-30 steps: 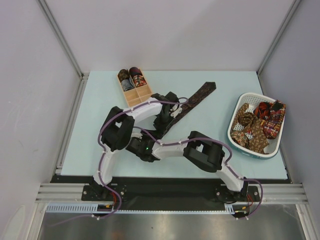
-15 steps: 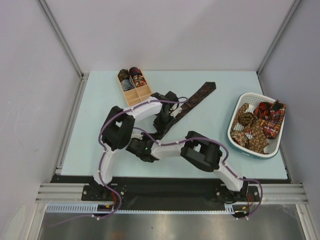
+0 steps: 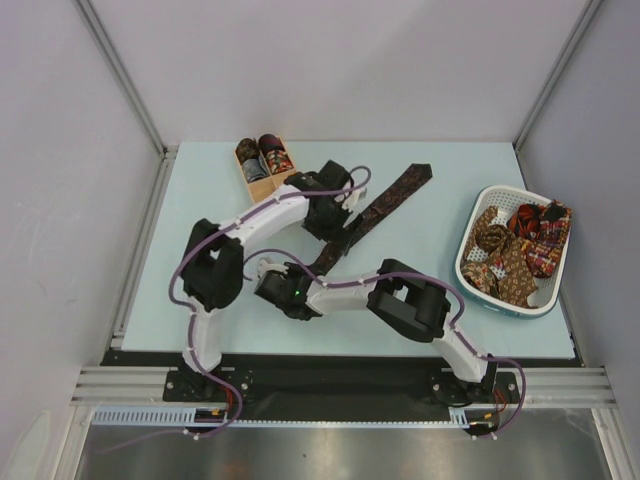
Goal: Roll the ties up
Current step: Roll the tie
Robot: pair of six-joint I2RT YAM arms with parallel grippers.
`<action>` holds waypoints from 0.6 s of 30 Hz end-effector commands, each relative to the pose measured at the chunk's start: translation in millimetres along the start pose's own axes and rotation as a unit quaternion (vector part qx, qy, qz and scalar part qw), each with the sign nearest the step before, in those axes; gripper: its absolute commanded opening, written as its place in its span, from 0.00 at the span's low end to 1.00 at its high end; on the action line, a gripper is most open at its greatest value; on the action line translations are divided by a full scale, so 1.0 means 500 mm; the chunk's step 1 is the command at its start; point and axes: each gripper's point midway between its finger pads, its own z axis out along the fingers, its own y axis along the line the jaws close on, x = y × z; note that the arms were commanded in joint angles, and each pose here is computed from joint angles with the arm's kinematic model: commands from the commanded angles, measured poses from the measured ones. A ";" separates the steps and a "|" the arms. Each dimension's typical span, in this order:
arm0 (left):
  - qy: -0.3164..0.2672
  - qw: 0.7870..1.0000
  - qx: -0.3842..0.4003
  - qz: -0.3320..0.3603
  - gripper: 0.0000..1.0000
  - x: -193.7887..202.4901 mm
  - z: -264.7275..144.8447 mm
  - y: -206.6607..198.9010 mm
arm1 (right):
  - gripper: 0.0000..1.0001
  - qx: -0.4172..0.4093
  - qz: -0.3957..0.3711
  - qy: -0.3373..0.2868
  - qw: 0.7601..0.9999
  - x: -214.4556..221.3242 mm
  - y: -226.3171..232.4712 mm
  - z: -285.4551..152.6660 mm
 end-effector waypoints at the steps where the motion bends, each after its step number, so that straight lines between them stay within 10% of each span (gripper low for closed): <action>1: -0.162 0.986 0.023 -0.038 0.93 -0.122 -0.152 0.007 | 0.21 -0.056 0.022 -0.015 0.998 -0.001 0.040 0.000; 11: -0.367 0.896 -0.007 -0.249 1.00 -0.074 -0.306 0.213 | 0.20 -0.142 0.110 -0.062 0.982 -0.045 -0.002 -0.044; 18: -0.400 0.843 0.006 -0.358 1.00 0.017 -0.308 0.305 | 0.20 -0.228 0.180 -0.101 0.951 -0.065 -0.025 -0.069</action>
